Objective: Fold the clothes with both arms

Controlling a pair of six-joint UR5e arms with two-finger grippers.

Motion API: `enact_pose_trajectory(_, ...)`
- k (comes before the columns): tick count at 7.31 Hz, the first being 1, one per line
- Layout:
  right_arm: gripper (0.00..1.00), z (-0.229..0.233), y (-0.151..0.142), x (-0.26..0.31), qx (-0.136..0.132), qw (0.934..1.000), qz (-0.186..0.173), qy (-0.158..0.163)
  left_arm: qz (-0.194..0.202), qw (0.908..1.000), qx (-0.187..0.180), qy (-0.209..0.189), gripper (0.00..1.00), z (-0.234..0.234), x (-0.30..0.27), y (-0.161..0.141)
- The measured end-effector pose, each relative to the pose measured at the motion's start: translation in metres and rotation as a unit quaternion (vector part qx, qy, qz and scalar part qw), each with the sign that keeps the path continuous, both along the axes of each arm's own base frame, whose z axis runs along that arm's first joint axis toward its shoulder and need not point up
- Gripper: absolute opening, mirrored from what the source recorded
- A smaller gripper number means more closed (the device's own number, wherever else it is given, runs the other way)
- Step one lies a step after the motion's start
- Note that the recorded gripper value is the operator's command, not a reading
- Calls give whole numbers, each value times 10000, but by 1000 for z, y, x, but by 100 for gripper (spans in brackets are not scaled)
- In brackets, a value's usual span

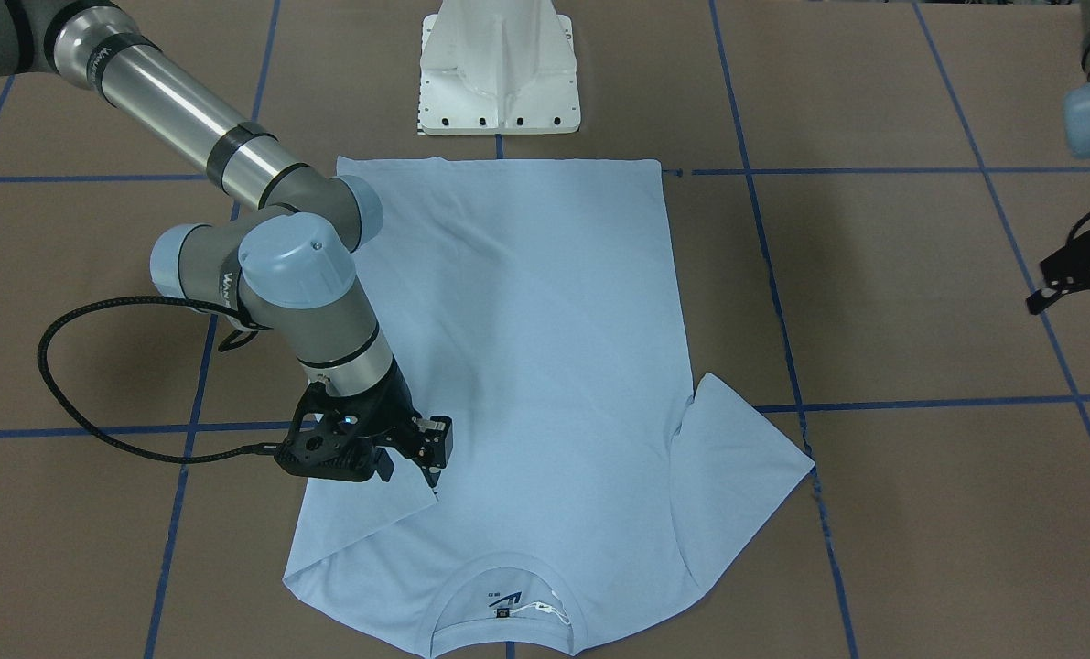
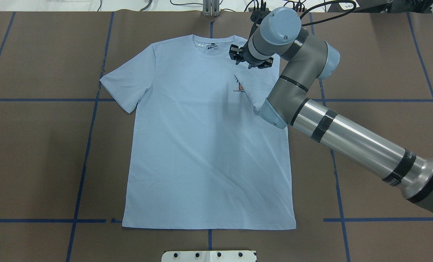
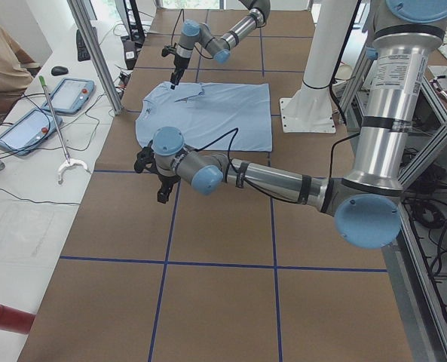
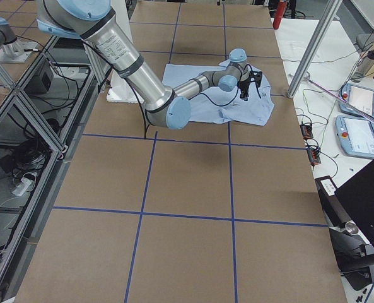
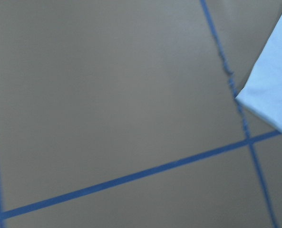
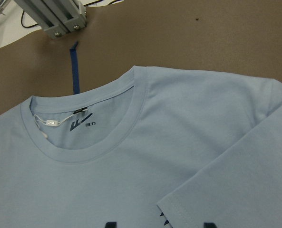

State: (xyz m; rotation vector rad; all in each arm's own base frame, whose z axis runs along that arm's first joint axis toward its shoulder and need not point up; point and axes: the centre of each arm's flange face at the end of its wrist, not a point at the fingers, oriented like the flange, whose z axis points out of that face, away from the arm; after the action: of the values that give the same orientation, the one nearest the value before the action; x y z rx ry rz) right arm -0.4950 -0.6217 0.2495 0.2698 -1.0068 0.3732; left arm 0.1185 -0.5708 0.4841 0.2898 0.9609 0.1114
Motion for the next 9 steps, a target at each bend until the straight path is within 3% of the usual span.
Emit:
enact_pose_trajectory(1,100,-2,25,21,99,9997,28,-207,-219,9996,-127,128,99,-36,45,-19)
enact_pose_trajectory(3,100,-2,68,65,250,9982,73,-532,-351,9985,15,414,99,-89,116,-63)
enact_pose_trajectory(6,100,21,83,87,240,9984,121,-489,-495,9983,126,281,92,-54,184,-92)
enact_pose_trajectory(9,100,30,90,89,216,9987,60,-455,-573,9983,119,52,86,-45,217,-107)
